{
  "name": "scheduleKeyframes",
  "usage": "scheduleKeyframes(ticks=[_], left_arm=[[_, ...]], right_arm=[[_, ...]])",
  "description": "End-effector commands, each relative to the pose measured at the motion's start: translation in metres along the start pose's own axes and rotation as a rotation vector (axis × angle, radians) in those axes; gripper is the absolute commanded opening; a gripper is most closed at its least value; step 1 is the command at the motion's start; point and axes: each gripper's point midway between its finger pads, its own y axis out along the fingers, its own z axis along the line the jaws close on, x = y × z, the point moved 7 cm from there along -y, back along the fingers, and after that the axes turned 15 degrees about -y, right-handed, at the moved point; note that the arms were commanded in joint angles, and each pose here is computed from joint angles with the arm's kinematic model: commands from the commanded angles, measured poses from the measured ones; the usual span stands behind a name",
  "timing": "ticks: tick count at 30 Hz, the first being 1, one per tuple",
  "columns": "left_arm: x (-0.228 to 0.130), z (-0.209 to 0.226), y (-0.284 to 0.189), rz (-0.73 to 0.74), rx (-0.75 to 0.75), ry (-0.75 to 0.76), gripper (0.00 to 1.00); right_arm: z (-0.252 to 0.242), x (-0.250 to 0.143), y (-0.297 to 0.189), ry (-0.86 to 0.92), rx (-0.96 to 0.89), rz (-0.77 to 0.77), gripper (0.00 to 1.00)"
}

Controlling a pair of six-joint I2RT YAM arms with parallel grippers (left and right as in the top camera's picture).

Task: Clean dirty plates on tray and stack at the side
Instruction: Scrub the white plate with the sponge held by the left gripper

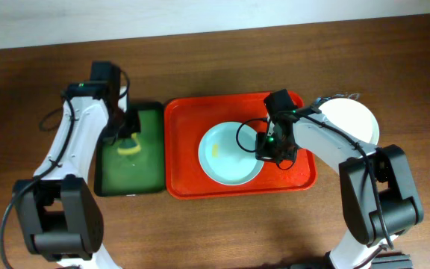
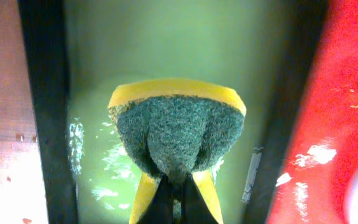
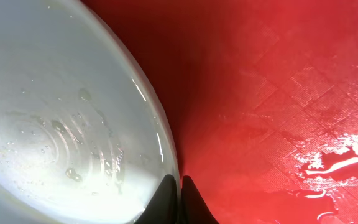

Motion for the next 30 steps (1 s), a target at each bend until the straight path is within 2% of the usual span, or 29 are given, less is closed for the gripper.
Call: scheduleKeyframes(ticks=[1, 5, 15, 23, 30], left_arm=[[-0.002, -0.026, -0.022, -0.026, -0.034, 0.087, 0.0], [-0.017, -0.051, -0.023, 0.036, -0.155, 0.128, 0.0], [-0.049, -0.102, -0.021, 0.042, -0.194, 0.22, 0.0], [-0.076, -0.126, 0.02, 0.032, -0.229, 0.182, 0.0], [-0.098, -0.146, 0.054, 0.06, -0.221, 0.216, 0.0]], right_arm=[[0.002, 0.003, -0.001, -0.013, 0.027, -0.005, 0.04], [0.007, 0.006, -0.001, -0.019, 0.066, -0.022, 0.05], [0.029, 0.01, 0.003, -0.037, 0.087, -0.053, 0.04], [0.029, 0.01, 0.003, -0.036, 0.088, -0.053, 0.04], [0.033, 0.01, 0.005, 0.008, 0.092, -0.056, 0.04]])
